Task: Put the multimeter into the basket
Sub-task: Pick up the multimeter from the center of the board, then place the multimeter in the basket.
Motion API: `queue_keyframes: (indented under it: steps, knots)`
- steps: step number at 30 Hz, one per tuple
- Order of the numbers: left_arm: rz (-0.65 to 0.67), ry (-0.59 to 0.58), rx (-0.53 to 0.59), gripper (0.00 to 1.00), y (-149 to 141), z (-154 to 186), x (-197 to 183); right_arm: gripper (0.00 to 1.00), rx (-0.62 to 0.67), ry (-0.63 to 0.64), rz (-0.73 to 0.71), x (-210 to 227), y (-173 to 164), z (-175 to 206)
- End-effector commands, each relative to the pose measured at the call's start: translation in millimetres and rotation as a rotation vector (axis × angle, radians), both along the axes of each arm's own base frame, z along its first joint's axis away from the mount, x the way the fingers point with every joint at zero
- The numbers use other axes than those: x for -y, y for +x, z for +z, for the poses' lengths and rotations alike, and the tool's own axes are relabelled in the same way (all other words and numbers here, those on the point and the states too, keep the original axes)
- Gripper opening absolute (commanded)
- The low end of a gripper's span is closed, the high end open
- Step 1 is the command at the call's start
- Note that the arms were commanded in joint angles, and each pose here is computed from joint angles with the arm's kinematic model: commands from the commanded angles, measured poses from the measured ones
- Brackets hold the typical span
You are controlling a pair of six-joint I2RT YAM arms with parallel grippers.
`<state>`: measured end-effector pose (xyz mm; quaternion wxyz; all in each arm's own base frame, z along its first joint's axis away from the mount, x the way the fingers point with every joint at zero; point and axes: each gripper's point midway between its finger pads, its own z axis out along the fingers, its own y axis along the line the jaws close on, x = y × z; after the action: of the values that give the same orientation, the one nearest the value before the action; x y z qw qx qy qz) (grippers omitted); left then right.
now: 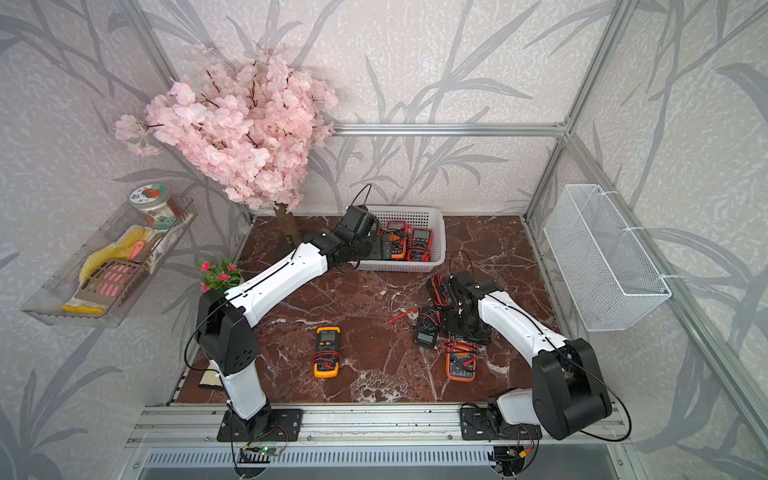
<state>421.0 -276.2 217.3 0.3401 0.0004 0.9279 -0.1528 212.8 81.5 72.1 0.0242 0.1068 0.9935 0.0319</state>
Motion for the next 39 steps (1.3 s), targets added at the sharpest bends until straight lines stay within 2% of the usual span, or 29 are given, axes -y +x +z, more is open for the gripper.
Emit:
queue_keyframes:
  steps: [1,5,11,15,21,31,39]
  knots:
    - [0.009,0.022,0.002,1.00,-8.0,2.6,-10.2,0.61,0.058,-0.015,-0.009,5.7,7.4,30.2]
    - [0.018,0.034,-0.002,1.00,-11.4,-1.6,-15.3,0.59,0.129,-0.005,-0.009,3.8,24.9,55.3]
    - [0.022,0.062,-0.014,1.00,-20.9,-9.0,-26.6,0.58,0.269,0.059,0.002,-14.3,73.8,97.9]
    - [0.033,0.095,-0.030,1.00,-30.0,-19.3,-39.0,0.58,0.349,0.133,0.008,-35.5,113.6,118.6]
    - [0.026,0.133,-0.058,1.00,-41.6,-34.8,-50.1,0.58,0.455,0.146,0.027,-56.0,185.8,147.3]
    - [0.081,0.176,-0.054,1.00,-46.9,-44.0,-67.3,0.58,0.590,0.120,0.013,-64.4,294.2,163.2]
    - [0.080,0.165,-0.073,1.00,-44.3,-51.4,-62.0,0.60,0.627,0.109,0.014,-74.8,353.1,143.1]
